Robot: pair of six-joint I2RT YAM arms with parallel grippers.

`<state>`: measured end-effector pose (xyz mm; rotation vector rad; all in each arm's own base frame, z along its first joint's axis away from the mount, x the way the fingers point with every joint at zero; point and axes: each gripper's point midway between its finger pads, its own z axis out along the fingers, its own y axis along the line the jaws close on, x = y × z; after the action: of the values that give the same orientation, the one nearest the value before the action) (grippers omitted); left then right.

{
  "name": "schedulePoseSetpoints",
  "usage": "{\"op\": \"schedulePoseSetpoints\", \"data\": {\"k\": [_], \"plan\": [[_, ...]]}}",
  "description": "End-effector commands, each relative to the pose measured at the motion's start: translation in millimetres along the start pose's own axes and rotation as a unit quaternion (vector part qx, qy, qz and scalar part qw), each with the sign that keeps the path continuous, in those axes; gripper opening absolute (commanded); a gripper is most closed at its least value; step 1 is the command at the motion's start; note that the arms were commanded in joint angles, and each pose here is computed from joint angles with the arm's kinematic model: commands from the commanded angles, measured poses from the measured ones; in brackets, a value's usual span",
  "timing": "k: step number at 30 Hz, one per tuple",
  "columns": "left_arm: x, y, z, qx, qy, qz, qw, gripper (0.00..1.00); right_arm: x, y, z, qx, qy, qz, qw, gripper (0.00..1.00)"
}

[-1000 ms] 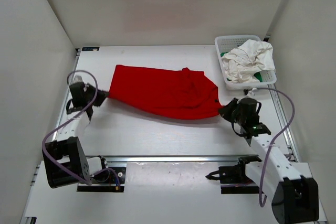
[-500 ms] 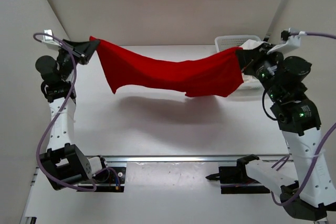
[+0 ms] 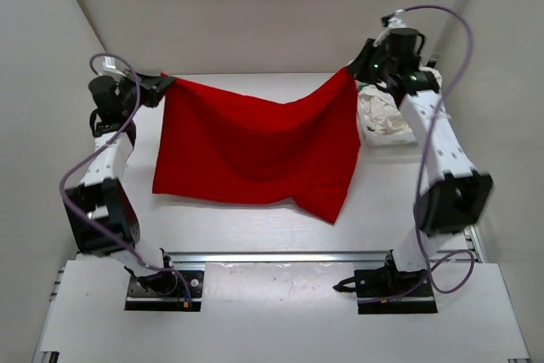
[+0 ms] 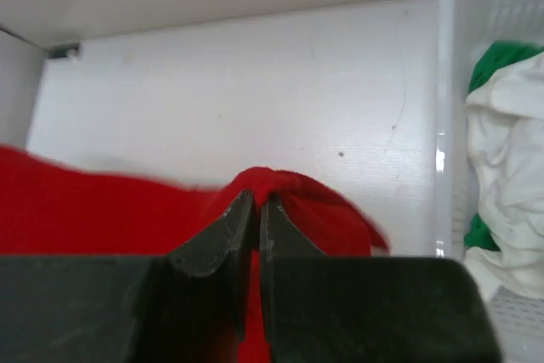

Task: Fold and stack the t-shirts
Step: Fold the flattened tshirt in 1/3 of the way

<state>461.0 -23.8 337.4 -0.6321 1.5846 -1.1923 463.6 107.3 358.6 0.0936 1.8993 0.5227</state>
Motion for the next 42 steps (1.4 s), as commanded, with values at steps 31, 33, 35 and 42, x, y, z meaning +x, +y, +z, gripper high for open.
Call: {"op": "schedulePoseSetpoints", "data": {"k": [31,33,35,42], "plan": [[57.9,147.4,-34.4,-0.109,0.026,-0.055,0.992,0.00,179.5,-56.4,3.6,-0.020,0.107,0.077,0.991,0.01],[83.1,181.1,-51.5,-0.147,0.047,-0.058,0.986,0.00,236.7,-71.0,-7.8,-0.002,0.155,0.099,0.983,0.00],[96.4,203.3,-65.6,-0.174,0.057,-0.071,0.980,0.00,265.1,-77.1,-15.4,0.004,0.173,0.109,0.979,0.00],[139.1,240.4,-106.2,-0.246,0.092,-0.068,0.962,0.00,329.2,-92.0,-63.8,0.036,0.199,0.141,0.969,0.00]]}}
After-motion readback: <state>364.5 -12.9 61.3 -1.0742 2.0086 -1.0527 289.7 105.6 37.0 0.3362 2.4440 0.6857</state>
